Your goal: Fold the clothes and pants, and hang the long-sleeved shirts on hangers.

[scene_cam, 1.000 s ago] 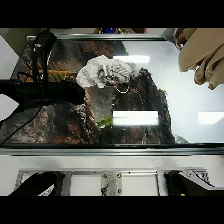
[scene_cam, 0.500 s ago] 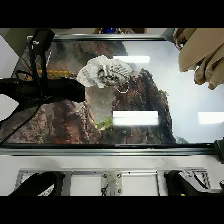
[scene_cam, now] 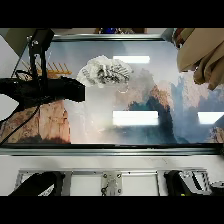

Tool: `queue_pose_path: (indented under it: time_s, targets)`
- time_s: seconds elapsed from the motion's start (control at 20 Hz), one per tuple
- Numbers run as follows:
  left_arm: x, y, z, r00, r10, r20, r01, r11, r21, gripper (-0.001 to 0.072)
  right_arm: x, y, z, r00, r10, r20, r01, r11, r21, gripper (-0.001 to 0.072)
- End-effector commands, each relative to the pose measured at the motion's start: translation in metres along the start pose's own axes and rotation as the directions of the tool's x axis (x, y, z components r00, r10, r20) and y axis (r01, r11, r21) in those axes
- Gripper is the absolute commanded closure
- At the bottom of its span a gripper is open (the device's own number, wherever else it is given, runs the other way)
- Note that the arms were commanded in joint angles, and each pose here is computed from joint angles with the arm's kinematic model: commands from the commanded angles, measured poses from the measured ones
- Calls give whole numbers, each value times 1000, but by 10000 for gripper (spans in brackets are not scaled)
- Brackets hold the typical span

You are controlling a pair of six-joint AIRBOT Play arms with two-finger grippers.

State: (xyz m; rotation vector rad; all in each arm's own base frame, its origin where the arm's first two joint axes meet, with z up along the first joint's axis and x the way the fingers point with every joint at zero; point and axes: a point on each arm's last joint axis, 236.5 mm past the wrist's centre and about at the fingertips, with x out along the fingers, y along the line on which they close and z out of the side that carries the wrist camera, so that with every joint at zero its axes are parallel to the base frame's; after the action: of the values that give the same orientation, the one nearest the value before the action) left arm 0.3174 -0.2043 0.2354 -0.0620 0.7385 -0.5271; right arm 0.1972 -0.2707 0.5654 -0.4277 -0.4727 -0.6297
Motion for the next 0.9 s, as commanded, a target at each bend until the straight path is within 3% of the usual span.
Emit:
queue_pose_path:
  time_s: [0.0,0.05,0.1,0.15,0.35,0.45,0.65,0.85]
  targets:
    - [0,0,0,1000,-1,0,1,1000,14,687,-9,54,-28,967,226,-120,-225,974,20,464]
    - [0,0,0,1000,-1,0,1,1000,15,687,-11,57,-37,958,238,-158,-236,971,32,281]
    - [0,0,0,1000,-1,0,1,1000,21,687,-12,59,-44,952,243,-187,-238,970,51,201]
    - [0,0,0,1000,-1,1,1,1000,24,687,-14,60,-49,946,248,-210,-237,969,75,165]
    - [0,0,2,1000,-1,6,1,1000,24,687,-15,62,-44,947,249,-202,-233,967,100,165]
    - [0,0,1,1000,-1,6,1,1000,24,687,-16,71,-17,956,269,-118,-252,957,142,165]
    - [0,-1,1,1000,-2,6,2,1000,24,687,-22,93,43,927,350,131,-374,876,305,166]
    - [0,-1,1,1000,-2,5,2,1000,24,687,-23,153,44,850,503,155,-524,782,337,166]
